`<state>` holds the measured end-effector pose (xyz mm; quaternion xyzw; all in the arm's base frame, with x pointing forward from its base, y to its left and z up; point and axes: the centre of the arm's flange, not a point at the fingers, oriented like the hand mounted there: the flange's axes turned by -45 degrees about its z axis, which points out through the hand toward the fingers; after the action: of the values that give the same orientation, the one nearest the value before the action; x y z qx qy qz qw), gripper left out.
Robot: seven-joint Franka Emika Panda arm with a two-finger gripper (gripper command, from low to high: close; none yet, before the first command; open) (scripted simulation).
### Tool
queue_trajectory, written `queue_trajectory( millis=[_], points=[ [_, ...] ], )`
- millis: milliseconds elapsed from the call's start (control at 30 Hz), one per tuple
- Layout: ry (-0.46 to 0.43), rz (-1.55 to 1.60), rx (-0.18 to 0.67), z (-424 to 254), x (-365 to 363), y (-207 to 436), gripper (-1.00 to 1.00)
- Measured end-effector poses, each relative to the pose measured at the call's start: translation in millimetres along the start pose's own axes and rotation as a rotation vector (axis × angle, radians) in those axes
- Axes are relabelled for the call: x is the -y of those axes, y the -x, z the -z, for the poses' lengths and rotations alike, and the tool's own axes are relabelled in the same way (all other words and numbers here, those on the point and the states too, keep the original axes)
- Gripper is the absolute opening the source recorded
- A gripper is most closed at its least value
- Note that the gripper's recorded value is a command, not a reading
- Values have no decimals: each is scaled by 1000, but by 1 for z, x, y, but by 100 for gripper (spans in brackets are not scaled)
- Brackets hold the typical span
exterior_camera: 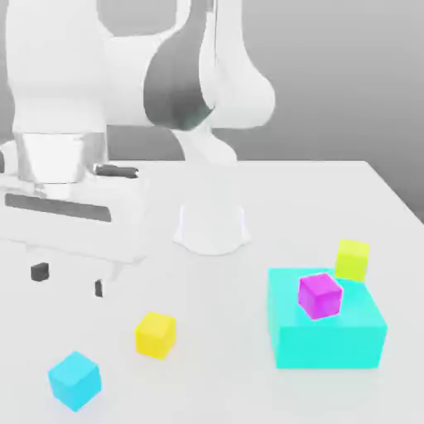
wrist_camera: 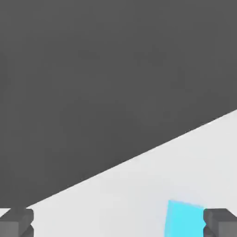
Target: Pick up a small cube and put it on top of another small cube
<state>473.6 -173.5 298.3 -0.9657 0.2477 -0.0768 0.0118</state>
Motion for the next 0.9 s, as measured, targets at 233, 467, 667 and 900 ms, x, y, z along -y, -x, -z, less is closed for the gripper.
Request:
queue_trajectory(
  millis=[233,467,667,900],
  points=[
    [67,-101,134,-113,-47,30,0],
    [69,-105,139,-159,-51,39,-100],
    [69,-105,139,-138,-50,35,-100],
    [4,157,158,-66,49,59,-100]
  ],
)
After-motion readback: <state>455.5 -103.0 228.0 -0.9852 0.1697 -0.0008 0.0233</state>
